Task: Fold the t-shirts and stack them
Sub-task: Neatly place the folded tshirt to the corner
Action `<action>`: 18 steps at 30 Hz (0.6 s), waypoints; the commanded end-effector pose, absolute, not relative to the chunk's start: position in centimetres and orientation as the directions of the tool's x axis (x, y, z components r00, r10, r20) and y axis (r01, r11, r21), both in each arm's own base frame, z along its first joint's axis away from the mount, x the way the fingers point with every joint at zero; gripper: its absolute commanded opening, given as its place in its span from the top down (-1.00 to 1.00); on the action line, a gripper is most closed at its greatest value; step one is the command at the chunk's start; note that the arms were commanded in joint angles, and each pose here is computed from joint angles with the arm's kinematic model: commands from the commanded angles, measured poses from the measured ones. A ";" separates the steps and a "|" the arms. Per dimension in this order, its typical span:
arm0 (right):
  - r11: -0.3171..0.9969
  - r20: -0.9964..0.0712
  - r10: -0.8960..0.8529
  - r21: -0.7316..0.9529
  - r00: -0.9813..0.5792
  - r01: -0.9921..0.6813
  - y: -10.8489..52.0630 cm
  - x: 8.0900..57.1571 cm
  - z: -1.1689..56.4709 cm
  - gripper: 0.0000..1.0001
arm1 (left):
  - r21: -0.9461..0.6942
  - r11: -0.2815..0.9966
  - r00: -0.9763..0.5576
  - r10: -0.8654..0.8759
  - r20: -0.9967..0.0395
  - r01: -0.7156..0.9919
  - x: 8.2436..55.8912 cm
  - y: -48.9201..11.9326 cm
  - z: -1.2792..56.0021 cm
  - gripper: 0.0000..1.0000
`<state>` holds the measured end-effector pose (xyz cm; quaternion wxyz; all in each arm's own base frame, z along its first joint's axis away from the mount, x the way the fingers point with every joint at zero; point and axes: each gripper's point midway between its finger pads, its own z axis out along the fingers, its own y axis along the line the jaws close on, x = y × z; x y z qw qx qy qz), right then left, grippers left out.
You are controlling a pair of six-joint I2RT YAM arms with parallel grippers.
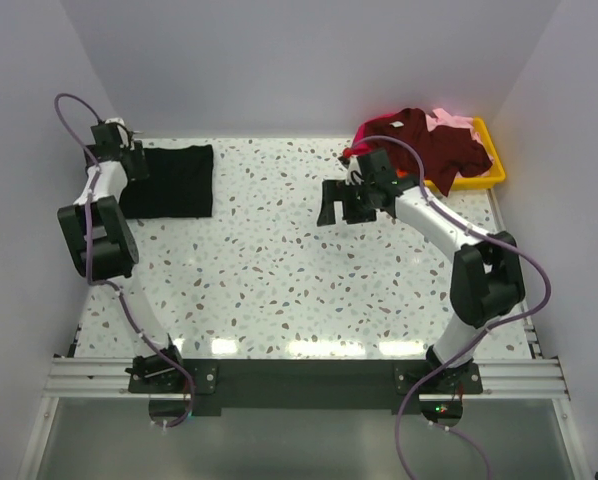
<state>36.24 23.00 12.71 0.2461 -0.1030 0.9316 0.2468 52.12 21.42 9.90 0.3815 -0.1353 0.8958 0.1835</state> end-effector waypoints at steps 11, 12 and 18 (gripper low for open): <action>0.873 -0.619 -0.024 0.369 -0.785 -0.318 20.7 34.1 17.8 -0.97 | 0.094 0.953 -0.492 -0.063 -0.868 -0.289 46.8 2.2 20.8 -1.00; 0.878 -0.627 -0.022 0.360 -0.779 -0.315 20.3 33.7 17.6 -0.97 | 0.091 0.957 -0.494 -0.060 -0.867 -0.275 45.6 1.1 20.6 -1.00; 0.917 -0.625 -0.020 0.300 -0.780 -0.264 17.9 31.8 15.7 -0.97 | 0.012 0.993 -0.519 -0.049 -0.854 -0.115 40.8 -8.3 18.6 -1.00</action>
